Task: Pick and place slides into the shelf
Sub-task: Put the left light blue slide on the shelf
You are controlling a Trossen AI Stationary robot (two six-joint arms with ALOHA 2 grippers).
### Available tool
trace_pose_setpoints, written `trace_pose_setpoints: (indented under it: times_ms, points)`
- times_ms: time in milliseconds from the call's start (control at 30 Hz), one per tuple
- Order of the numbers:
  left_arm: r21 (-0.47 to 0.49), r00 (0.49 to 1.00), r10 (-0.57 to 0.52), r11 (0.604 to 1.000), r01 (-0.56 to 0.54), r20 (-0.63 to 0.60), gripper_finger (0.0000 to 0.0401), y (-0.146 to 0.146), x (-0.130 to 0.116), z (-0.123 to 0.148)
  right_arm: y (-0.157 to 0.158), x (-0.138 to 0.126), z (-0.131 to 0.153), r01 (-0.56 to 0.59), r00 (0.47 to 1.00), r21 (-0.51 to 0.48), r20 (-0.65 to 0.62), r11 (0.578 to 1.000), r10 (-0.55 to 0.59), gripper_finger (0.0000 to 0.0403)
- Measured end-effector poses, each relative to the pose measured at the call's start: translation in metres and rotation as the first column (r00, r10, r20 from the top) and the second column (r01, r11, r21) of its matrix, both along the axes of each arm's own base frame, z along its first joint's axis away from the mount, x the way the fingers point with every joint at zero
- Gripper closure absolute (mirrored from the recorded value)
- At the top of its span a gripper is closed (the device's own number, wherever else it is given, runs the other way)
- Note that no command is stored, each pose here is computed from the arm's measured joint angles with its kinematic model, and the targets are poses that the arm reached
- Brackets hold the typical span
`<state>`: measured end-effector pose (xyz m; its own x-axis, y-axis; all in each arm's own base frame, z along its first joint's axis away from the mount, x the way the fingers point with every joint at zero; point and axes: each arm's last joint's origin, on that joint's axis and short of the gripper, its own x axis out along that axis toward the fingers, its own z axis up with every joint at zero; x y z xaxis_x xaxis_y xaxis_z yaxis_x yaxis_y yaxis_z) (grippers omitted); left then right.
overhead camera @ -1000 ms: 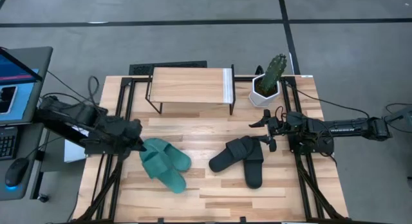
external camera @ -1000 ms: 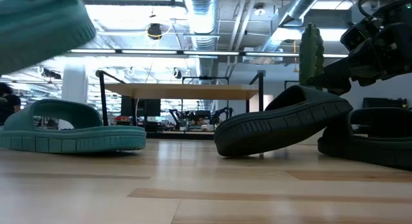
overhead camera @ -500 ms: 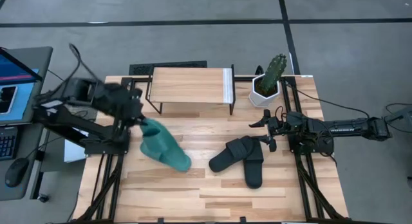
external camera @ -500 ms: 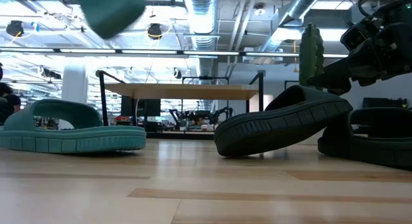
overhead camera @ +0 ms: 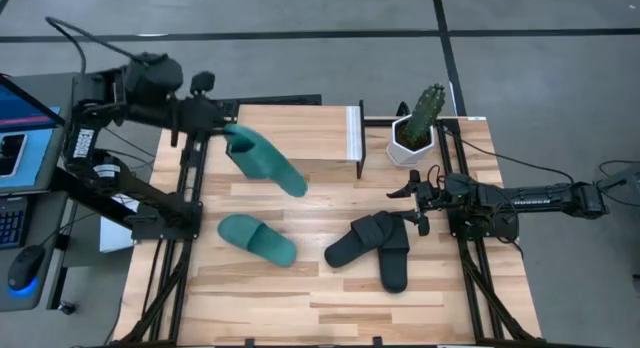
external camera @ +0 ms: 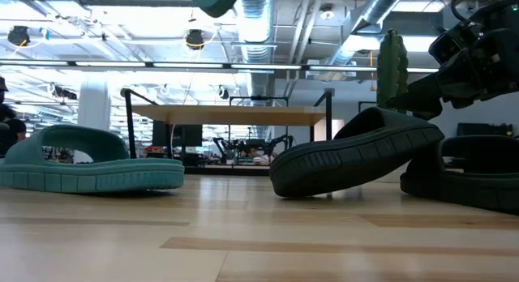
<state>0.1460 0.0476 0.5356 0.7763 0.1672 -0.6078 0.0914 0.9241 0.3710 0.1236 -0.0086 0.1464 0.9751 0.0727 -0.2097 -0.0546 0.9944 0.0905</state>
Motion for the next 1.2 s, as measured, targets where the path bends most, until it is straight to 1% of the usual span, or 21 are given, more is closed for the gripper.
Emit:
trace_pose_setpoints:
  times_ms: [100, 233, 433, 533, 667, 767, 933, 1067, 1200]
  points:
    - [0.014, 0.998, 0.057, 0.998, -0.057, 0.002, 0.0377, 0.009, -0.004, 0.001, 0.0, 0.0, 0.0, 0.0, 1.0, 0.0, 0.0, 1.0, 0.0, 0.0154]
    - [-0.01, 0.994, 0.106, 0.994, -0.106, 0.009, 0.0377, 0.019, -0.008, 0.001, 0.0, 0.0, 0.0, 0.0, 1.0, 0.0, 0.0, 1.0, 0.0, 0.0154]
    - [-0.053, 0.991, 0.126, 0.991, -0.123, 0.04, 0.0377, 0.018, -0.017, 0.003, 0.0, 0.0, 0.0, 0.0, 1.0, 0.0, 0.0, 1.0, 0.0, 0.0154]
    - [-0.068, 0.987, 0.155, 0.986, -0.151, 0.05, 0.0377, 0.018, -0.021, 0.004, 0.0, 0.0, 0.0, 0.0, 1.0, 0.0, 0.0, 1.0, 0.0, 0.0154]
    - [-0.131, 0.982, 0.182, 0.976, -0.176, 0.039, 0.0377, 0.017, -0.028, -0.003, 0.0, 0.0, 0.0, 0.0, 1.0, 0.0, 0.0, 1.0, 0.0, 0.0154]
    - [-0.195, 0.985, 0.174, 0.965, -0.174, -0.02, 0.0377, 0.016, -0.03, -0.021, 0.0, 0.0, 0.0, 0.0, 1.0, 0.0, 0.0, 1.0, 0.0, 0.0154]
    - [-0.247, 0.981, 0.151, 0.953, -0.178, -0.122, 0.0377, 0.009, -0.039, -0.052, 0.0, 0.0, 0.0, 0.0, 1.0, 0.0, 0.0, 1.0, 0.0, 0.0154]
    - [-0.259, 0.987, 0.101, 0.957, -0.132, -0.127, 0.0378, 0.004, -0.044, -0.061, 0.0, 0.0, 0.0, 0.0, 1.0, 0.0, 0.0, 1.0, 0.0, 0.0154]
    - [-0.265, 0.993, 0.019, 0.963, -0.048, -0.113, 0.0378, -0.008, -0.049, -0.064, 0.0, 0.0, 0.0, 0.001, 1.0, 0.0, 0.0, 1.0, -0.001, 0.0154]
